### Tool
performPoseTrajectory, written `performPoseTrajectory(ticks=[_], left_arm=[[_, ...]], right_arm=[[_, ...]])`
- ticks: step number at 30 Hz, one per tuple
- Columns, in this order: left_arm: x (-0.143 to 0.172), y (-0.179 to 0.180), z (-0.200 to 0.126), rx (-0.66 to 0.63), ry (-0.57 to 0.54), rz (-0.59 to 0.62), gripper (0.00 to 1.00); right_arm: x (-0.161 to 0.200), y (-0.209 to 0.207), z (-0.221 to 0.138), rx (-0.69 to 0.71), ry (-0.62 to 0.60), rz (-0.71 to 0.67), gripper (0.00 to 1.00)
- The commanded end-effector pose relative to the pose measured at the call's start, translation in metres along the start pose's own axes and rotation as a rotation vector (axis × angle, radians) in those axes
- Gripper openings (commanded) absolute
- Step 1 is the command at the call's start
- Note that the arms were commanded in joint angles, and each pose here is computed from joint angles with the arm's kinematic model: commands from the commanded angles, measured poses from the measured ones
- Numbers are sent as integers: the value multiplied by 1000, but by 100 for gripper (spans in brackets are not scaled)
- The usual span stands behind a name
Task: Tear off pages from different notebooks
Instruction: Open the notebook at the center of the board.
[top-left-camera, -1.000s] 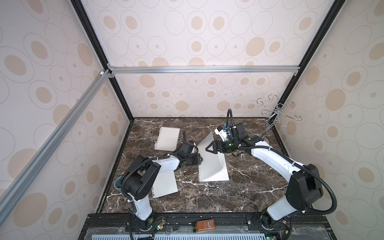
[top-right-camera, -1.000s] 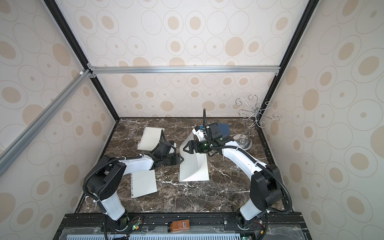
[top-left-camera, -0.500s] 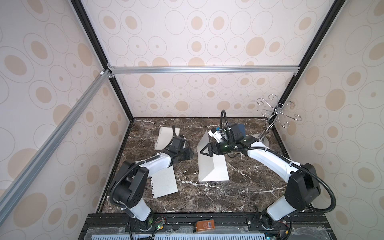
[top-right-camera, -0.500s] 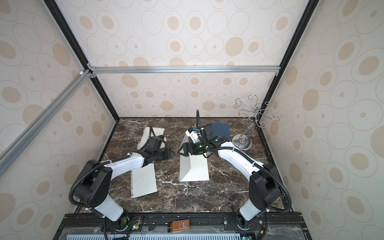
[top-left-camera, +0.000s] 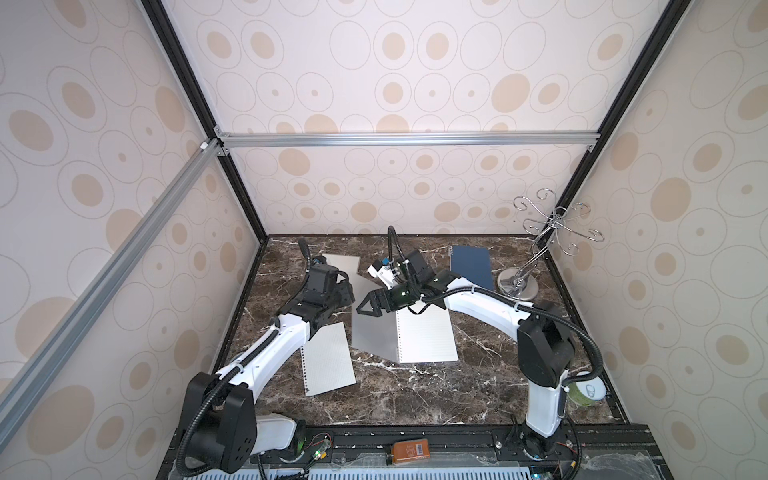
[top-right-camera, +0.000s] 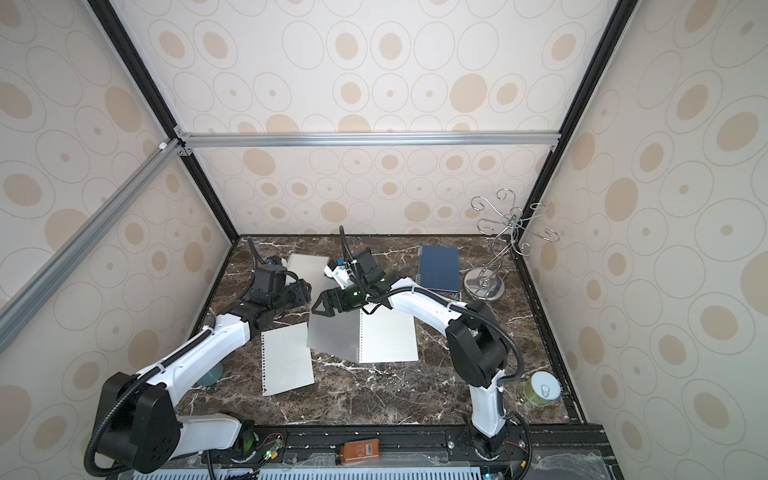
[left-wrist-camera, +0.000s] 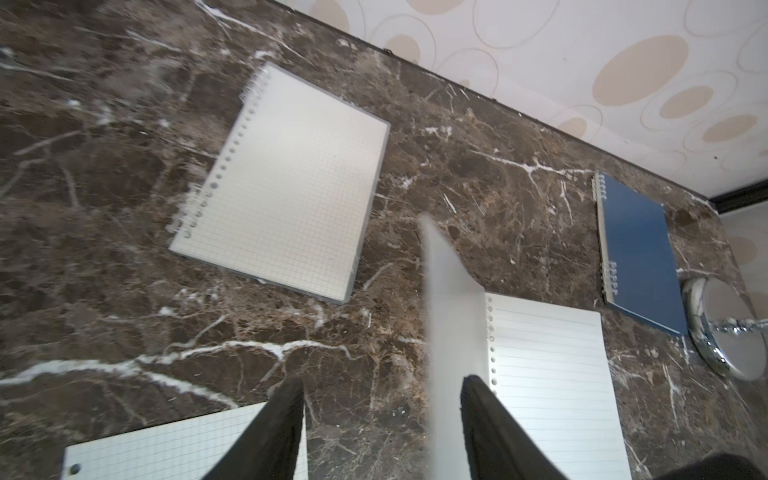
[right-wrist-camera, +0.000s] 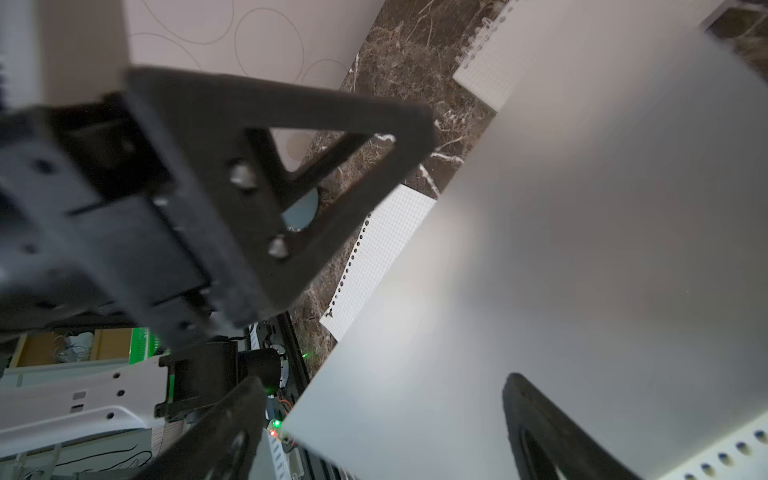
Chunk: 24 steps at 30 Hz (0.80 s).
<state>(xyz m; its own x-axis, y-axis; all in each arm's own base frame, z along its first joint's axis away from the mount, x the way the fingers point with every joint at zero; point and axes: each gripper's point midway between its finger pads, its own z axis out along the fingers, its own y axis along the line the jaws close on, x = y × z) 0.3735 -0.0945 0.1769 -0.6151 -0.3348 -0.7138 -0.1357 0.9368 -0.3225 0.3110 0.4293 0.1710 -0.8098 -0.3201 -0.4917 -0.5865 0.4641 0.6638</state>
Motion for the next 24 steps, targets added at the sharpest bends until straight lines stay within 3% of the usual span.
performPoseTrajectory(ticks=[1,4,7,15,24], left_arm=[[-18,12,-18,-66,-64,-15,62],[-20,11,-20,-63,-69,-6,62],[-8,-6,-8,26,-9,12,61],[89,-85,44,195,246,138,58],[155,-137,71,260,389,227,49]], right_arm=[[-12,-2,2,-1,-23,-4,92],[-12,-4,-9,23,-42,-12,92],[-11,-24,-34,71,-85,37,93],[53,-139,-114,294,-126,319,93],[111,-190,-133,415,-60,452,94]])
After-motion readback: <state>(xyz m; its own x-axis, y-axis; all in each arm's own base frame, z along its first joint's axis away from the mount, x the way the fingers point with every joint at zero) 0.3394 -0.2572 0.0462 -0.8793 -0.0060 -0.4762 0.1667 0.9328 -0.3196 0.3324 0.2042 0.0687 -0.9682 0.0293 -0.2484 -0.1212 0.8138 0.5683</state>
